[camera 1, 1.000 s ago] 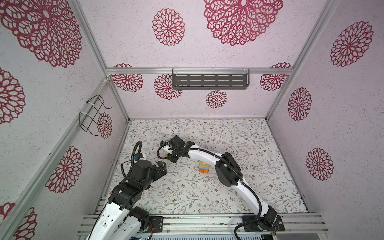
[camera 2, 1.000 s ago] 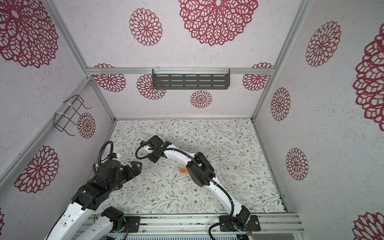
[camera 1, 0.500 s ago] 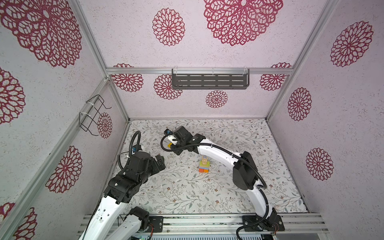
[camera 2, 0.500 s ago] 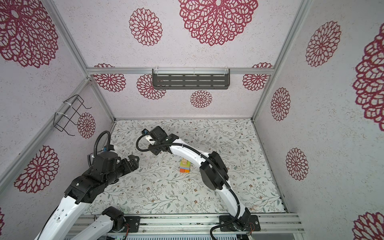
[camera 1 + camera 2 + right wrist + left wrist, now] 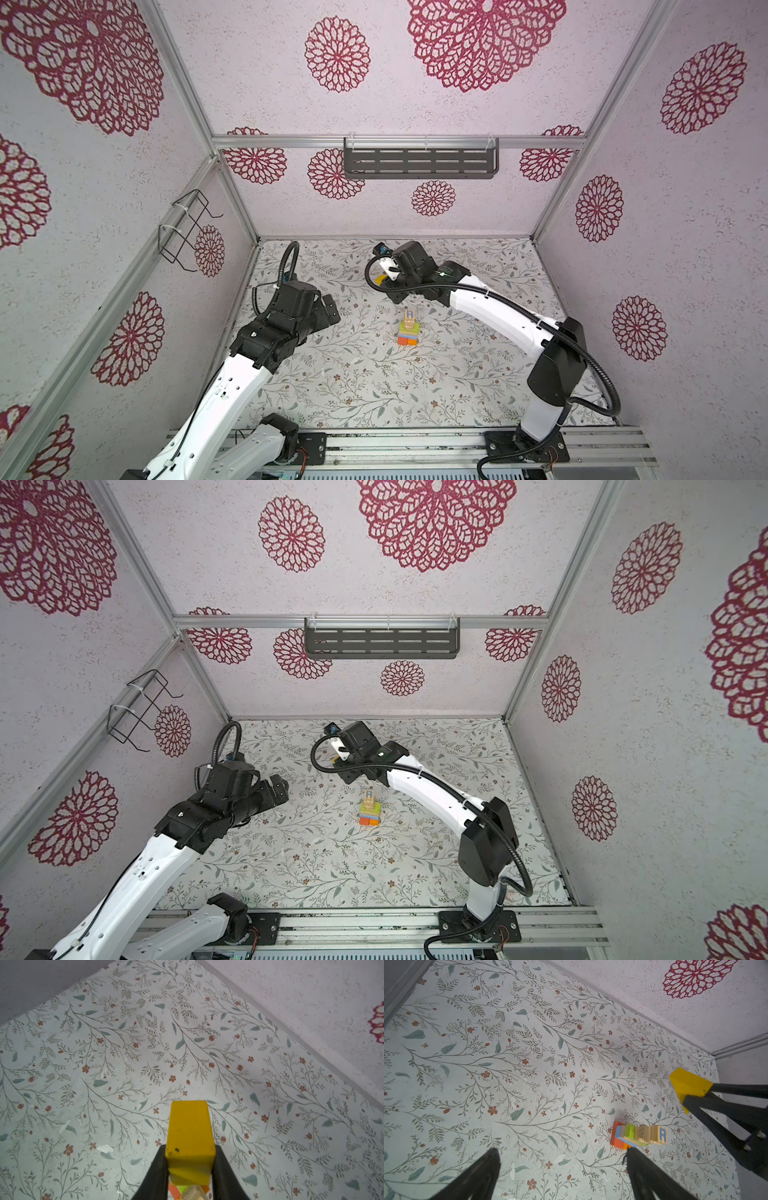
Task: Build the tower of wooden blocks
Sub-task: 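Carry the yellow block with the right gripper over the stack top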
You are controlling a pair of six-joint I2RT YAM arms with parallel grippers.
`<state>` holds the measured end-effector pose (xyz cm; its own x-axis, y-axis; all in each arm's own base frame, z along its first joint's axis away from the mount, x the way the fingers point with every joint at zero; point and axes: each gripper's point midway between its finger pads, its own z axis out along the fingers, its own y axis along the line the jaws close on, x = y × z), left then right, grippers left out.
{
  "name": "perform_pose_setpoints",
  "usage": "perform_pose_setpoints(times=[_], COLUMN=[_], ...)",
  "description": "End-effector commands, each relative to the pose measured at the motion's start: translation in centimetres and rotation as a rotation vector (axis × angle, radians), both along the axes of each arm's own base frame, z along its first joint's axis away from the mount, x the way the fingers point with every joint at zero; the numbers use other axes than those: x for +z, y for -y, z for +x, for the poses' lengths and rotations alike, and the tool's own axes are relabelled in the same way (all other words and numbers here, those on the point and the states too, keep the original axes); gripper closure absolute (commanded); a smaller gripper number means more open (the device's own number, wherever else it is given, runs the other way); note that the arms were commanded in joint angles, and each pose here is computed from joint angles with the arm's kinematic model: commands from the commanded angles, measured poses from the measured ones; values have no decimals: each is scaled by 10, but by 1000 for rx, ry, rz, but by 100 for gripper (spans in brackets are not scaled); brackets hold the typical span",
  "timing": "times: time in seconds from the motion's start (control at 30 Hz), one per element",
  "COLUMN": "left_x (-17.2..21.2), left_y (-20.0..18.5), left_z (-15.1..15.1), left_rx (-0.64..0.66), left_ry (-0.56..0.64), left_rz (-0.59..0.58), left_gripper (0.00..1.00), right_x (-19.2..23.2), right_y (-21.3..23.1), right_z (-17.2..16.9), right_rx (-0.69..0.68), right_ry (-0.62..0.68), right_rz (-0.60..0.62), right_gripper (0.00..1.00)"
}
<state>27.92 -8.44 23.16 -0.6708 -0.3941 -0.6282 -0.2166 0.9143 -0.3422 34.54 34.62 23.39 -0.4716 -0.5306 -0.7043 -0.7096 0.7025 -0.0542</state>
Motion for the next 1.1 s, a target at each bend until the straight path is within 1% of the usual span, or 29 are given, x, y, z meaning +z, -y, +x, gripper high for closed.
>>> perform_pose_setpoints(times=[0.0, 0.23, 0.37, 0.5, 0.7, 0.93, 1.07], left_x=[8, -16, -26, -33, -41, -50, -49], left_y=[16, 31, 35, 38, 43, 46, 48], left_z=[18, 37, 42, 46, 50, 49, 49], left_rx=[-34, -49, -50, -54, -62, -62, -66], left_ry=[50, 8, -3, -15, -34, -55, -54], left_rz=[-63, -80, -91, -93, -111, -123, -128], left_gripper=[3, 3, 3, 3, 3, 3, 3], right_x=[21, 1, -5, -12, -24, -31, -37], right_y=[19, 40, 45, 49, 52, 60, 60], right_z=[-15, -32, -41, -45, -48, -42, -42], right_rx=[-16, -48, -42, -47, -61, -166, -171], right_ry=[-16, -64, -84, -101, -122, -137, -144], right_rz=[34, 22, 26, 16, 10, 45, 43], right_gripper=[85, 85, 82, 81, 82, 81, 81])
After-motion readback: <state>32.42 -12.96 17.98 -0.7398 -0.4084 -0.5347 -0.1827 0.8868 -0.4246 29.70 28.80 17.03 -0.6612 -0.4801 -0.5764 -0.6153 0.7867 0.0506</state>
